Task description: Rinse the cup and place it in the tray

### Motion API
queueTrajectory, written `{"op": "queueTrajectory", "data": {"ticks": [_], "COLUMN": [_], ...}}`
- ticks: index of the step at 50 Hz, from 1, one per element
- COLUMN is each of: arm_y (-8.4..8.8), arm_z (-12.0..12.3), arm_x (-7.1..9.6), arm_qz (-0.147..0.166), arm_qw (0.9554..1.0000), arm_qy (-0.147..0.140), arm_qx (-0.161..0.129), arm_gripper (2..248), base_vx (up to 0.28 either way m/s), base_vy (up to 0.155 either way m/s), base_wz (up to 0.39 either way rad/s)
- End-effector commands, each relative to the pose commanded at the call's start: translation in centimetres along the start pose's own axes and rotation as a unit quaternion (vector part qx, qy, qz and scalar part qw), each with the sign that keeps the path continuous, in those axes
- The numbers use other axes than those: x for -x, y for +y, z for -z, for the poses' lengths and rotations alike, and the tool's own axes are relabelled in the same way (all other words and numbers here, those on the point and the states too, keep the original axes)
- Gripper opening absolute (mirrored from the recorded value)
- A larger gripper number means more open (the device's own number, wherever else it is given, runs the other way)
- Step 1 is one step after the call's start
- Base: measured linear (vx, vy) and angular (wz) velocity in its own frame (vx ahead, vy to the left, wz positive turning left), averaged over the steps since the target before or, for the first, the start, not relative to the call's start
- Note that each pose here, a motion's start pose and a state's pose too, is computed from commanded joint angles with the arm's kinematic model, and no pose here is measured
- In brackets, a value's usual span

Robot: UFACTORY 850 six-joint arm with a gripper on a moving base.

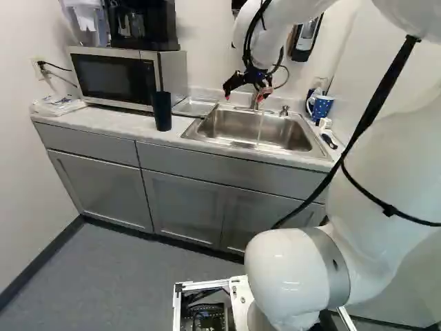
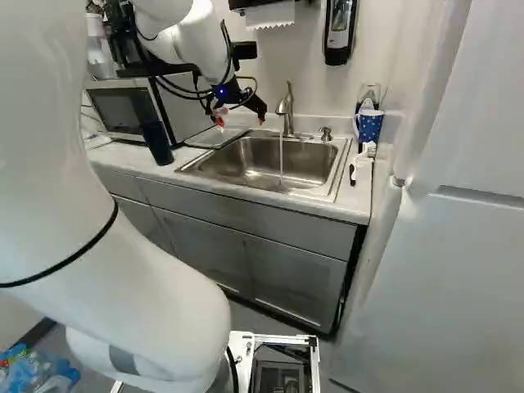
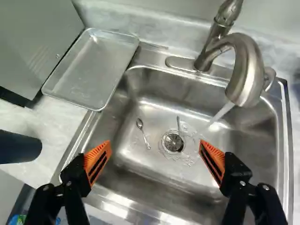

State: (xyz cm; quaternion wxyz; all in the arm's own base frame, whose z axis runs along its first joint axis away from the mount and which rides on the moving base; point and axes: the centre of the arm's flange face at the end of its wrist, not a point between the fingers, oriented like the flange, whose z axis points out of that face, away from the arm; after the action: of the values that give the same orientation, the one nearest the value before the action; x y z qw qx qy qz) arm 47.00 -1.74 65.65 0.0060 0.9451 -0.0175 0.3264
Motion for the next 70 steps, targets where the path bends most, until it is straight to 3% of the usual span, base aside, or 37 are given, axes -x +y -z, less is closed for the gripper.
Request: {"op": "queueTrajectory", "data": {"ticks": [10, 37, 60, 70], "arm_y": [1.5, 5.8, 5.8, 4.8], "arm_z": [0.7, 2.4, 2.4, 2.2], "arm_x": [1.6, 3.9, 3.9, 3.6], "arm_qz": [-0.014, -0.055, -0.055, -0.045], "arm_qw": [0.9993, 0.9972, 0.9972, 0.9980], "arm_qy": [-0.033, -0.030, -0.030, -0.030], "arm_qx": [0.010, 0.040, 0.040, 0.033], "arm_gripper": [247, 247, 247, 247], "base_vx": [0.000, 0.000, 0.000, 0.000], "base_vy": [0.000, 0.000, 0.000, 0.000], "base_wz": [0.000, 0.000, 0.000, 0.000]}}
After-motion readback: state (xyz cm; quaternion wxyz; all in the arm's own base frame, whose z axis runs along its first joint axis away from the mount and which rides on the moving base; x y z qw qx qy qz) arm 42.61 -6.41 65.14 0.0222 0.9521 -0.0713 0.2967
